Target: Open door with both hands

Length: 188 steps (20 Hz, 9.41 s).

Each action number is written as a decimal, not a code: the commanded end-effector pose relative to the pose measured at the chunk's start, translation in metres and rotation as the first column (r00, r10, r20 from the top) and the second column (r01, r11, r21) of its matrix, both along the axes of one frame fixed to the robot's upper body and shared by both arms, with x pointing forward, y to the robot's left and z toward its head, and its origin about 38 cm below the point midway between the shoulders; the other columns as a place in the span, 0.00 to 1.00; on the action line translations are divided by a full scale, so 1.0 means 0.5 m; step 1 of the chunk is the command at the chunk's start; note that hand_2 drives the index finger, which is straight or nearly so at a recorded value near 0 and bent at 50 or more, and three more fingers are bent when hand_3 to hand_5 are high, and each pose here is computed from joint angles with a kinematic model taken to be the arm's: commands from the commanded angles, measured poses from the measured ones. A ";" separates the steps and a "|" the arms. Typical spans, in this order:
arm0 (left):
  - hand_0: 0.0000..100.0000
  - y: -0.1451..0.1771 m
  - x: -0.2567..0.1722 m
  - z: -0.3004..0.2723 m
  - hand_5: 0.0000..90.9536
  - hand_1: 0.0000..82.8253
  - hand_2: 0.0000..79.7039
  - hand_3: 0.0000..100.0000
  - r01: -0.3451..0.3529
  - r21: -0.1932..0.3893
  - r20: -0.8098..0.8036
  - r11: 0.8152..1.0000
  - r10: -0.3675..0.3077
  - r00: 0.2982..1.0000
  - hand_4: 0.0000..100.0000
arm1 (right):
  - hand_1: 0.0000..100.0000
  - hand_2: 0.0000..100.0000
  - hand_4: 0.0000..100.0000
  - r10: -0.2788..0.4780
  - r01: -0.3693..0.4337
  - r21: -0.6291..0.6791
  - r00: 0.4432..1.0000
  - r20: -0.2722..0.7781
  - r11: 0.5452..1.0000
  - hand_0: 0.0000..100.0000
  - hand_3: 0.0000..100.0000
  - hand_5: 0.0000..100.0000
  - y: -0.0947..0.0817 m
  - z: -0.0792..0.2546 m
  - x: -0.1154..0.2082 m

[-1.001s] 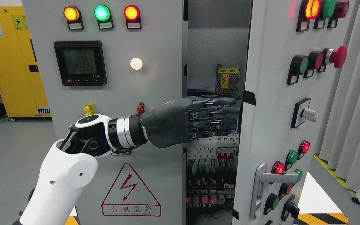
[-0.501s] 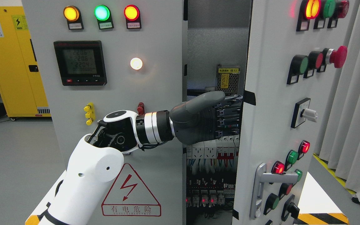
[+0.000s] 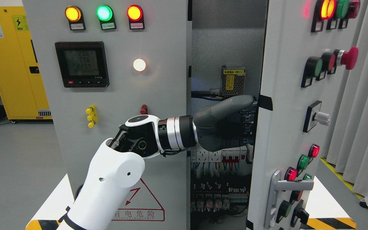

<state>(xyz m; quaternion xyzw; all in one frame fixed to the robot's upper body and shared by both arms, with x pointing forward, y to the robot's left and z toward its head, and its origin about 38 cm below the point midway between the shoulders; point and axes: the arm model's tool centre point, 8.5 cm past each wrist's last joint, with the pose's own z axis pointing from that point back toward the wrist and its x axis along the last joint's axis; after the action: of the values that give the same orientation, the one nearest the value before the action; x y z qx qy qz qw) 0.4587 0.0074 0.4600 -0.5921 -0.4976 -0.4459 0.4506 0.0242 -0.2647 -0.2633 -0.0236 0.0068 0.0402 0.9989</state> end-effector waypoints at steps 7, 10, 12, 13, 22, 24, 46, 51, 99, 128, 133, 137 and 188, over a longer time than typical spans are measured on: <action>0.12 -0.082 -0.038 0.005 0.00 0.67 0.00 0.00 0.078 -0.023 -0.011 0.997 -0.078 0.997 0.00 | 0.50 0.04 0.00 -0.002 0.002 0.026 1.000 -0.011 1.000 0.00 0.00 0.00 0.034 -0.003 -0.014; 0.12 -0.099 -0.048 0.007 0.00 0.67 0.00 0.00 0.098 -0.029 -0.012 0.995 -0.099 0.995 0.00 | 0.50 0.04 0.00 -0.002 0.002 0.026 1.000 -0.011 1.000 0.00 0.00 0.00 0.034 -0.003 -0.014; 0.12 -0.106 -0.055 0.011 0.00 0.67 0.00 0.00 0.108 -0.032 -0.005 0.994 -0.108 0.994 0.00 | 0.50 0.04 0.00 -0.002 0.002 0.026 1.000 -0.011 1.000 0.00 0.00 0.00 0.034 -0.003 -0.014; 0.12 -0.108 -0.059 0.013 0.00 0.67 0.00 0.00 0.111 -0.033 -0.001 0.993 -0.111 0.994 0.00 | 0.50 0.04 0.00 0.000 0.001 0.026 1.000 -0.012 1.000 0.00 0.00 0.00 0.034 -0.003 -0.014; 0.12 -0.139 -0.097 0.031 0.00 0.67 0.00 0.00 0.123 -0.052 0.029 0.991 -0.122 0.992 0.00 | 0.50 0.04 0.00 -0.001 0.001 0.024 1.000 -0.016 1.000 0.00 0.00 0.00 0.032 -0.003 -0.019; 0.12 -0.147 -0.111 0.030 0.00 0.67 0.00 0.00 0.138 -0.038 0.047 0.990 -0.136 0.990 0.00 | 0.50 0.04 0.00 -0.001 0.001 0.022 1.000 -0.018 1.000 0.00 0.00 0.00 0.030 -0.003 -0.021; 0.12 -0.245 -0.164 0.040 0.00 0.67 0.00 0.00 0.121 0.075 0.116 0.990 -0.129 0.985 0.00 | 0.50 0.04 0.00 -0.001 0.001 0.024 1.000 -0.016 1.000 0.00 0.00 0.00 0.032 -0.003 -0.020; 0.12 -0.278 -0.161 0.035 0.00 0.67 0.00 0.00 0.099 0.092 0.105 0.991 -0.108 0.989 0.00 | 0.50 0.04 0.00 -0.001 0.001 0.024 1.000 -0.016 1.000 0.00 0.00 0.00 0.032 -0.003 -0.020; 0.12 0.293 -0.275 -0.875 0.00 0.67 0.00 0.00 -0.507 0.536 -0.267 0.675 0.705 0.657 0.00 | 0.50 0.04 0.00 -0.001 0.001 0.022 1.000 -0.018 1.000 0.00 0.00 0.00 0.030 -0.003 -0.021; 0.12 0.488 -0.929 -1.438 0.00 0.67 0.00 0.00 -0.016 0.997 -0.072 0.071 0.997 -0.018 0.00 | 0.50 0.04 0.00 -0.004 0.004 0.031 1.000 -0.017 0.999 0.00 0.00 0.00 0.041 -0.003 -0.020; 0.12 0.495 -0.931 -1.438 0.00 0.67 0.00 0.00 -0.011 0.998 -0.063 0.062 0.998 -0.019 0.00 | 0.50 0.04 0.00 -0.004 0.004 0.033 1.000 -0.016 0.999 0.00 0.00 0.00 0.043 -0.003 -0.020; 0.12 0.493 -0.931 -1.439 0.00 0.67 0.00 0.00 -0.009 0.998 -0.064 0.063 0.998 -0.017 0.00 | 0.50 0.04 0.00 -0.002 0.003 0.027 1.000 -0.019 1.000 0.00 0.00 0.00 0.037 -0.003 -0.021; 0.12 0.508 -0.936 -1.439 0.00 0.67 0.00 0.00 0.010 0.999 -0.042 0.042 0.999 -0.028 0.00 | 0.50 0.04 0.00 -0.085 -0.185 0.121 0.194 0.977 0.975 0.00 0.00 0.00 0.126 0.571 0.409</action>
<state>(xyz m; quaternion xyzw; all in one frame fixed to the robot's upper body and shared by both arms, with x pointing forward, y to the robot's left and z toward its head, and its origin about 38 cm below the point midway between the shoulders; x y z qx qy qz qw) -0.0082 0.2500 -0.2599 -0.0788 -0.0907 0.0649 0.9906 0.1519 -0.2163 -0.1500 0.0388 -0.3977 0.0339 0.9161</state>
